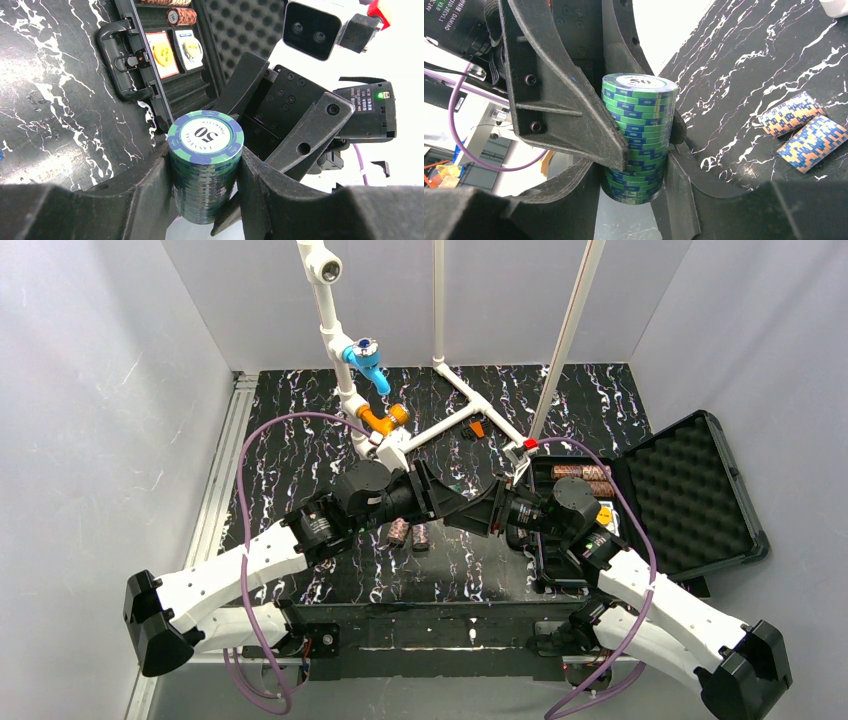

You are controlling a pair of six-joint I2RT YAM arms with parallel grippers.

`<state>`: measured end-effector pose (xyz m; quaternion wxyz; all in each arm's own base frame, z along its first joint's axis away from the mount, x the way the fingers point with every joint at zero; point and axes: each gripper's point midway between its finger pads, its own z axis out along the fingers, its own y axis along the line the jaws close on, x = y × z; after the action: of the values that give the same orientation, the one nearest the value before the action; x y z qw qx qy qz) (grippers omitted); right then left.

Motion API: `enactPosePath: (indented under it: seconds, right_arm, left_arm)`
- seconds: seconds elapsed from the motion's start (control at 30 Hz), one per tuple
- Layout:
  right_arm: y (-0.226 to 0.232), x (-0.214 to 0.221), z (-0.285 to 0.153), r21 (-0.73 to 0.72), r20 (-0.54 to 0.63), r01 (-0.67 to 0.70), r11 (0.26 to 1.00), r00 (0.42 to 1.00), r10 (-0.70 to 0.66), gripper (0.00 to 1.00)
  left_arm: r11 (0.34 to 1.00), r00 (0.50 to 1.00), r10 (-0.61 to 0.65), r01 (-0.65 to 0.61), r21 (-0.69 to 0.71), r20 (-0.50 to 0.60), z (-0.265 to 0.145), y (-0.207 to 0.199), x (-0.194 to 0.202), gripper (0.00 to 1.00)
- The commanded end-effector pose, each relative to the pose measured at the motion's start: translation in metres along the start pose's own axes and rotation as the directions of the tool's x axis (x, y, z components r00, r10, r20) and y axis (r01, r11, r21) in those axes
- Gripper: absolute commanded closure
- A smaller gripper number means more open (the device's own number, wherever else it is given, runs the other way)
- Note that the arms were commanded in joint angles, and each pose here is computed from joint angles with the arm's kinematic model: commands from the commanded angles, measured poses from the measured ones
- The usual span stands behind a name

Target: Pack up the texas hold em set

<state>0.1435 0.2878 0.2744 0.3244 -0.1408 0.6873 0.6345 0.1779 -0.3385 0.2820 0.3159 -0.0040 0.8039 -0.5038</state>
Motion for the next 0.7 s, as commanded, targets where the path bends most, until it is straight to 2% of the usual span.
enactPosePath:
  seconds: [0.0, 0.13, 0.2, 0.37, 0.43, 0.67]
  right_arm:
    - [0.002, -0.016, 0.004, 0.015, 0.058, 0.036, 0.999, 0.998, -0.036, 0.78]
    - [0.001, -0.015, 0.002, 0.026, 0.048, 0.046, 0.999, 0.998, -0.047, 0.99]
    - [0.001, -0.015, 0.001, 0.036, 0.049, 0.051, 0.998, 0.997, -0.053, 0.99]
    - [0.0, -0.019, -0.003, 0.069, 0.067, 0.061, 0.996, 0.996, -0.066, 0.99]
    - [-0.003, -0.02, -0.005, 0.092, 0.074, 0.061, 0.994, 0.995, -0.068, 0.99]
    - [-0.014, -0.021, -0.008, 0.15, 0.092, 0.052, 0.987, 0.994, -0.067, 0.99]
  left_arm:
    - [0.99, 0.999, -0.002, -0.002, 0.139, 0.033, -0.012, -0.042, -0.014, 0.97]
    - [0.991, 0.999, 0.004, -0.009, 0.136, 0.036, -0.014, -0.039, -0.013, 0.62]
    - [0.991, 0.999, 0.008, -0.014, 0.134, 0.045, -0.016, -0.038, -0.014, 0.43]
    - [0.993, 0.998, 0.014, -0.022, 0.117, 0.069, -0.022, -0.031, -0.015, 0.07]
    - [0.993, 0.997, 0.017, -0.025, 0.115, 0.07, -0.025, -0.028, -0.014, 0.02]
    - [0.998, 0.995, 0.035, -0.039, 0.04, 0.095, -0.033, -0.009, -0.016, 0.02]
